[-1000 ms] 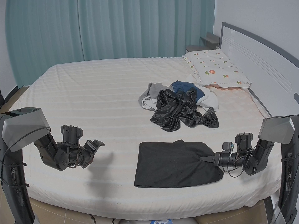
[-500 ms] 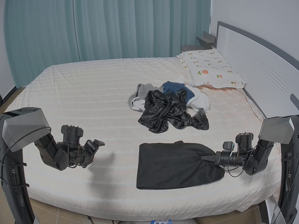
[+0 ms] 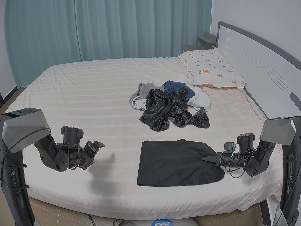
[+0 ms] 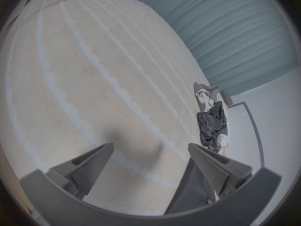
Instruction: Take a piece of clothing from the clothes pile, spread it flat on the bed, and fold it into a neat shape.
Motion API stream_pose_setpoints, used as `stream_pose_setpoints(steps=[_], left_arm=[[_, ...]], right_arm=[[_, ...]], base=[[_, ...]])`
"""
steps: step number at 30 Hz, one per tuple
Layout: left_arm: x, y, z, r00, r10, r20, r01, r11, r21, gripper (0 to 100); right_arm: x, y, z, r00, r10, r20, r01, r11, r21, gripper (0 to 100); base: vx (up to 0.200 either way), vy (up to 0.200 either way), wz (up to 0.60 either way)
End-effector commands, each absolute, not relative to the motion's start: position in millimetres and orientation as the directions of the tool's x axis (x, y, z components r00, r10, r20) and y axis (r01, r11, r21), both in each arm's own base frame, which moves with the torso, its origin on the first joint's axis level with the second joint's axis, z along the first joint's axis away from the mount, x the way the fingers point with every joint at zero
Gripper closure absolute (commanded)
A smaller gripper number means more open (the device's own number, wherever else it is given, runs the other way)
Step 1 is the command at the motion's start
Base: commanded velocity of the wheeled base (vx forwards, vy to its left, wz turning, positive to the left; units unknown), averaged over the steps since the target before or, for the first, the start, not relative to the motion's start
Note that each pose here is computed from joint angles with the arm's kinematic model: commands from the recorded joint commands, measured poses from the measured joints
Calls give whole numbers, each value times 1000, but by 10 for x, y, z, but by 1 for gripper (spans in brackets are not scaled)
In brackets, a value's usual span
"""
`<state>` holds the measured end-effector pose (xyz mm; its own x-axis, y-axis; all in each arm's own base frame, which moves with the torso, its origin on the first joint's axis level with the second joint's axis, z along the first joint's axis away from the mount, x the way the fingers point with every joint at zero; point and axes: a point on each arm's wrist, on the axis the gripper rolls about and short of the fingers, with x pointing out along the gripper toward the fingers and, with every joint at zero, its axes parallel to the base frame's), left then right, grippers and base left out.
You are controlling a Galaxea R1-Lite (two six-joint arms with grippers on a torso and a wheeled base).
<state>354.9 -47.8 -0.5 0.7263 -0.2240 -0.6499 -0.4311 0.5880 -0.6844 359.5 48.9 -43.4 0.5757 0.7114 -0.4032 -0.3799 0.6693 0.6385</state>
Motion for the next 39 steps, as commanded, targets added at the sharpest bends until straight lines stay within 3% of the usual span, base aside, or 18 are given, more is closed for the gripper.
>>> stream_pose_setpoints(steps=[1, 16, 32, 35, 36, 39], left_arm=[[3549, -479, -6, 726, -224, -650, -431, 588, -685, 0], [3544, -494, -9, 725, -226, -651, -430, 590, -683, 0], [3544, -494, -14, 724, -226, -652, -430, 591, -682, 0], [3543, -500, -14, 723, -227, -652, -429, 592, -682, 0], [3543, -500, -14, 723, -227, -652, -429, 592, -682, 0], [3543, -500, -14, 723, -227, -652, -429, 592, -682, 0]], right_arm=[[3665, 473, -472, 590, 703, -398, -378, 676, 633, 0], [3755, 128, -327, 662, 643, -385, -222, 659, 718, 0], [4078, 342, -591, 682, 555, -477, -107, 720, 686, 0], [4108, 347, -554, 699, 545, -463, -82, 704, 706, 0], [4112, 341, -529, 702, 544, -458, -74, 697, 714, 100], [4110, 295, -473, 717, 532, -450, -65, 694, 717, 100]], base=[[0, 0, 0], [0, 0, 0], [0, 0, 0], [0, 0, 0], [0, 0, 0], [0, 0, 0]])
